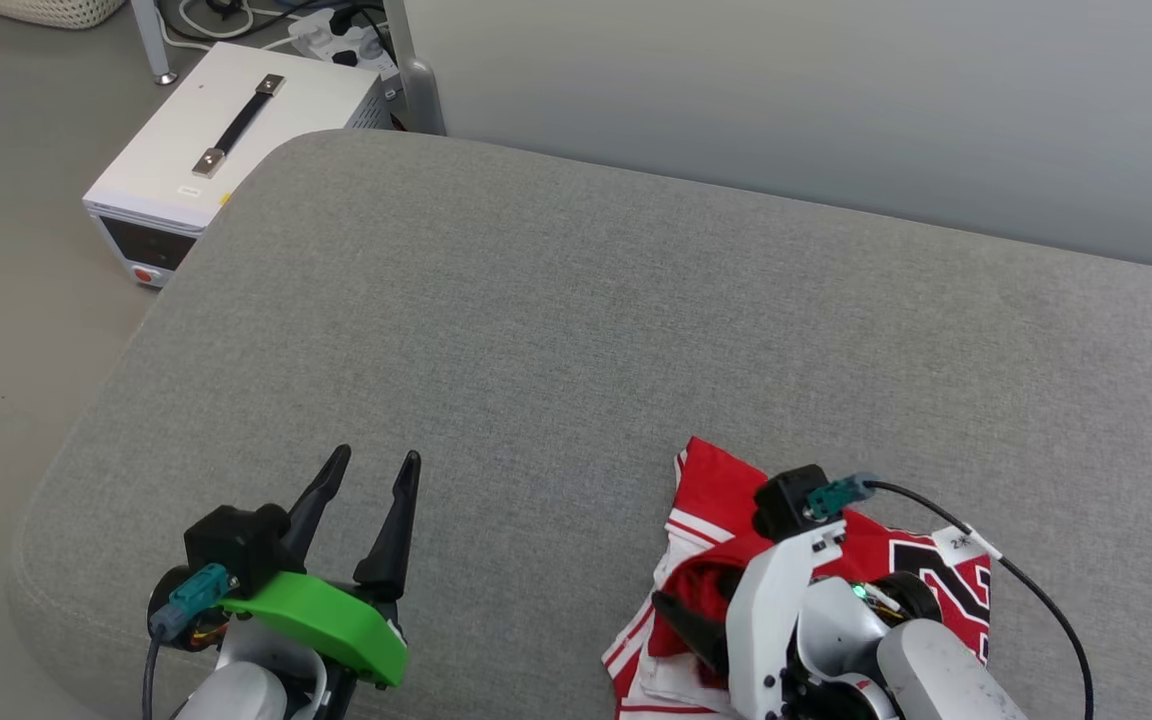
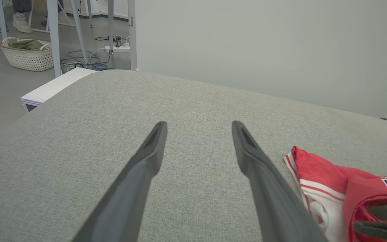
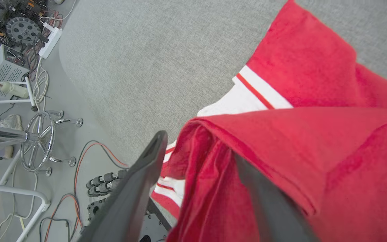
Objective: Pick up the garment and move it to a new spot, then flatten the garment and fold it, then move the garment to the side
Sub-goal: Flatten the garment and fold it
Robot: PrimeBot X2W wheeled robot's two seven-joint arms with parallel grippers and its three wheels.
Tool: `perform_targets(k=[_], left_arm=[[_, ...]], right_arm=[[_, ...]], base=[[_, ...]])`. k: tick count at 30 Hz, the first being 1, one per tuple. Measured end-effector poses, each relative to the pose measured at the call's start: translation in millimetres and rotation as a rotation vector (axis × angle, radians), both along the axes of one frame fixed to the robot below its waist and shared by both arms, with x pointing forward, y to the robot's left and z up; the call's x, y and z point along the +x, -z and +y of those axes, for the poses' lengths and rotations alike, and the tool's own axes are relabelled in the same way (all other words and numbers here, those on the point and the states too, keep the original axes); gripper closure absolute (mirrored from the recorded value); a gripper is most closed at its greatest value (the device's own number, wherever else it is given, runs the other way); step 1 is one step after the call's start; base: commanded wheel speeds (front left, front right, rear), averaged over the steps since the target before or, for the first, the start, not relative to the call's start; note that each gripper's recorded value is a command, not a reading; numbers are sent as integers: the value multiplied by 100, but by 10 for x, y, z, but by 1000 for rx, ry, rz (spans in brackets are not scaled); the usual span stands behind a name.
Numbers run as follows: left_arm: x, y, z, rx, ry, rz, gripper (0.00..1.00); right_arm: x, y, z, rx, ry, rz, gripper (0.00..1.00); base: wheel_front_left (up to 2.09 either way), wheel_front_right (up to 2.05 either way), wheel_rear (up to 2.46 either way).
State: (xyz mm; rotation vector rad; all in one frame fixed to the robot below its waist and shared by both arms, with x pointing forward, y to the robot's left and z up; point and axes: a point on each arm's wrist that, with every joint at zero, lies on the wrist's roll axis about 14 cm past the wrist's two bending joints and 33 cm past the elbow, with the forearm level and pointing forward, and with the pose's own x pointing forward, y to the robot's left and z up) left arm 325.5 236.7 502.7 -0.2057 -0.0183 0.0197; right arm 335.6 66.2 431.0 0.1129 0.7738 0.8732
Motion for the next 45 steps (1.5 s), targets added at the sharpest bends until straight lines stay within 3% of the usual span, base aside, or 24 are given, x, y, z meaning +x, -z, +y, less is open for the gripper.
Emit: perform_targets(k=[8, 16, 26, 29, 36, 45], left_arm=[[48, -19, -40, 2, 18, -6, 0], [143, -57, -177, 1, 64, -20, 0], [336, -209, -445, -10, 143, -69, 0], [407, -314, -518, -16, 157, -104, 0], [524, -484, -679, -7, 177, -171, 0], [523, -438, -779, -37, 174, -179, 0]], right_arm=[[-37, 1, 12, -63, -70, -72, 0], [247, -272, -204, -22, -1, -216, 0], [840, -986, -1228, -55, 213, -633, 0], [925, -1244, -1602, -33, 323, -744, 0], [724, -1362, -2324, 6, 560, -841, 0], [350, -1439, -2602, 97, 741, -928, 0]], base=[[0, 0, 0], [0, 0, 0], [0, 0, 0], [0, 0, 0], [0, 0, 0], [0, 0, 0]])
